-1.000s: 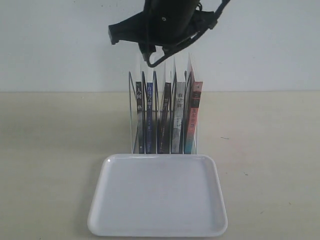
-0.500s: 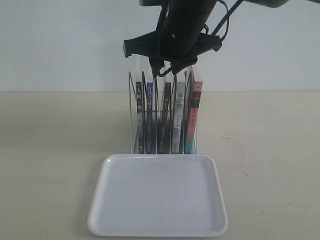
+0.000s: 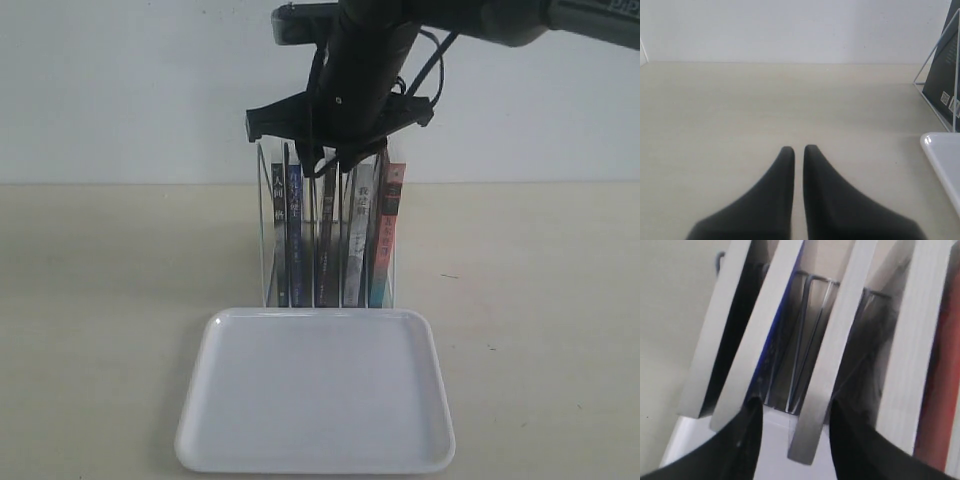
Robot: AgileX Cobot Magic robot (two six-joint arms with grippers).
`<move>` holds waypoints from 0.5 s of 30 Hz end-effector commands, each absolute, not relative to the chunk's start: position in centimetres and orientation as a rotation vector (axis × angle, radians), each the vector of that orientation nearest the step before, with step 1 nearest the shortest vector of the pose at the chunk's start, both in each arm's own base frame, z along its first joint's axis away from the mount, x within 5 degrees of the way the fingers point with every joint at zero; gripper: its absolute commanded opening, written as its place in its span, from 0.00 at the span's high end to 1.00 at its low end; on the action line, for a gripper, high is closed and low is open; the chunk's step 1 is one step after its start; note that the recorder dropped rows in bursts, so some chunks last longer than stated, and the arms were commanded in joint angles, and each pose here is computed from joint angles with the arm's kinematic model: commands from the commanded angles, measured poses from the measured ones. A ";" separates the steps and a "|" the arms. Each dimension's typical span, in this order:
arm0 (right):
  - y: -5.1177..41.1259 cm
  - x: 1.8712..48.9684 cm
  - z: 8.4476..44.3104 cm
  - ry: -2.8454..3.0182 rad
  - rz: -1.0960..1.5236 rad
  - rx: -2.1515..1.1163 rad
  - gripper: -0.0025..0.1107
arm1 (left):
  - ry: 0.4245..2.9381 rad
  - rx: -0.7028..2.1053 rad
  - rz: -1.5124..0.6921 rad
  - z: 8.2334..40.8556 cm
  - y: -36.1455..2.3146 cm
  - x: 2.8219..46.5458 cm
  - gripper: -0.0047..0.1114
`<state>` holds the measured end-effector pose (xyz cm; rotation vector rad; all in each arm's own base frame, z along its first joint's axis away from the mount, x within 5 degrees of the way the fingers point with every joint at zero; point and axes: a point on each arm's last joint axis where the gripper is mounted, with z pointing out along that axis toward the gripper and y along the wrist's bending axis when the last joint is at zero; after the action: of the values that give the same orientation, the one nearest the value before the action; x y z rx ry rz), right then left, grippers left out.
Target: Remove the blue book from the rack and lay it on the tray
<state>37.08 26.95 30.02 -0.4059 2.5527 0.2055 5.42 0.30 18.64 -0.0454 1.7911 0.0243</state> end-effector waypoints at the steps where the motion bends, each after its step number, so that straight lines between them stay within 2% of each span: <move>1: 27.0 37.5 29.4 2.563 0.202 -0.386 0.61 | 1.789 -0.034 0.023 18.6 0.3 5.4 0.91; 6: 27.0 37.6 29.2 2.561 0.193 -0.368 0.61 | 1.789 -0.034 0.023 18.6 0.3 5.4 0.91; 8: 27.0 37.7 29.2 2.559 0.187 -0.361 0.70 | 1.789 -0.034 0.023 18.6 0.3 5.4 0.91; 12: 27.0 37.7 29.2 2.555 0.188 -0.364 0.98 | 1.789 -0.034 0.023 18.6 0.3 5.4 0.91; 15: 26.9 37.7 29.3 2.553 0.184 -0.365 0.98 | 1.789 -0.034 0.023 18.6 0.3 5.4 0.91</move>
<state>37.54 27.08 28.85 -0.3671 2.5756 0.1786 5.42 0.30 18.64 -0.0454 1.7911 0.0243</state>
